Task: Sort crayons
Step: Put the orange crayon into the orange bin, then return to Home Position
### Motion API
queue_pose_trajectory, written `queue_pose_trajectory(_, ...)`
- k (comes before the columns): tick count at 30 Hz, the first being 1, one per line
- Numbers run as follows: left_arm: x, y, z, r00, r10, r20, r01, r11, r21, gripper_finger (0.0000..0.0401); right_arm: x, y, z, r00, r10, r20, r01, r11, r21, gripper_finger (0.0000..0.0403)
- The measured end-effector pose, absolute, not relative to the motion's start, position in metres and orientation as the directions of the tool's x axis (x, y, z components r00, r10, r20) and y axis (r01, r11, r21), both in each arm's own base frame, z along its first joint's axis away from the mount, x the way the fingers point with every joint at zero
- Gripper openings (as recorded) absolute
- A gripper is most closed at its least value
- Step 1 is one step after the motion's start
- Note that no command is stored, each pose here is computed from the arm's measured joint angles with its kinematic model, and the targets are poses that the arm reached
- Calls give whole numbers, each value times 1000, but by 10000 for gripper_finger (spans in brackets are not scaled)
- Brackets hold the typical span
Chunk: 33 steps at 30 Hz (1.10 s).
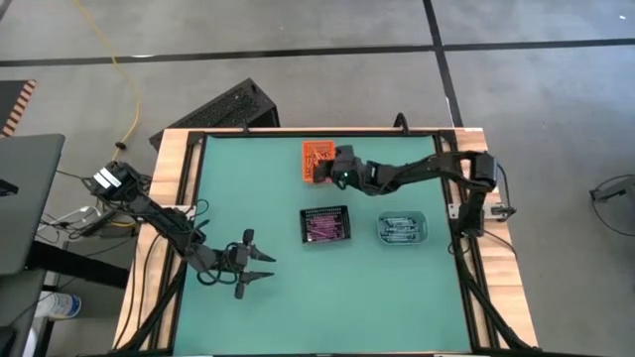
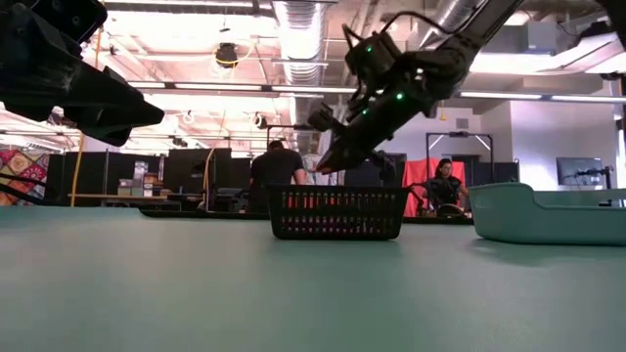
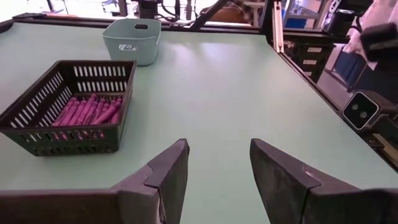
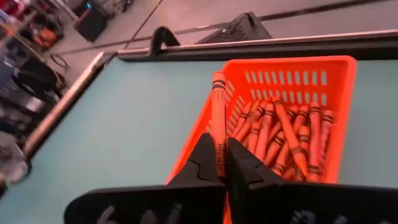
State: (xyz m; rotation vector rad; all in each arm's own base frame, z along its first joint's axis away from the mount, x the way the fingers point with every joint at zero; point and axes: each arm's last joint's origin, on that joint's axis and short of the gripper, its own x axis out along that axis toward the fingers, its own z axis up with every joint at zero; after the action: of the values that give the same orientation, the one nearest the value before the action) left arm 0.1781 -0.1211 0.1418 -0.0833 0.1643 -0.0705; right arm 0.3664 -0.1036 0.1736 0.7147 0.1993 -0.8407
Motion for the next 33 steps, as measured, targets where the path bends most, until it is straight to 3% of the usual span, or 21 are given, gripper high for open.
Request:
queue_pose_trajectory(19, 178, -121, 140, 982, -77, -174, 58, 992, -111, 162, 373, -117, 172, 656, -634, -410, 737, 421, 529, 94)
queue_pose_trajectory(25, 178, -121, 140, 982, -77, -174, 58, 992, -114, 162, 370, -114, 190, 720, -574, -391, 692, 547, 471, 123)
queue_pose_trajectory(33, 178, -121, 140, 982, -81, -172, 59, 990, -128, 162, 342, -84, 256, 835, -413, -363, 532, 774, 342, 130)
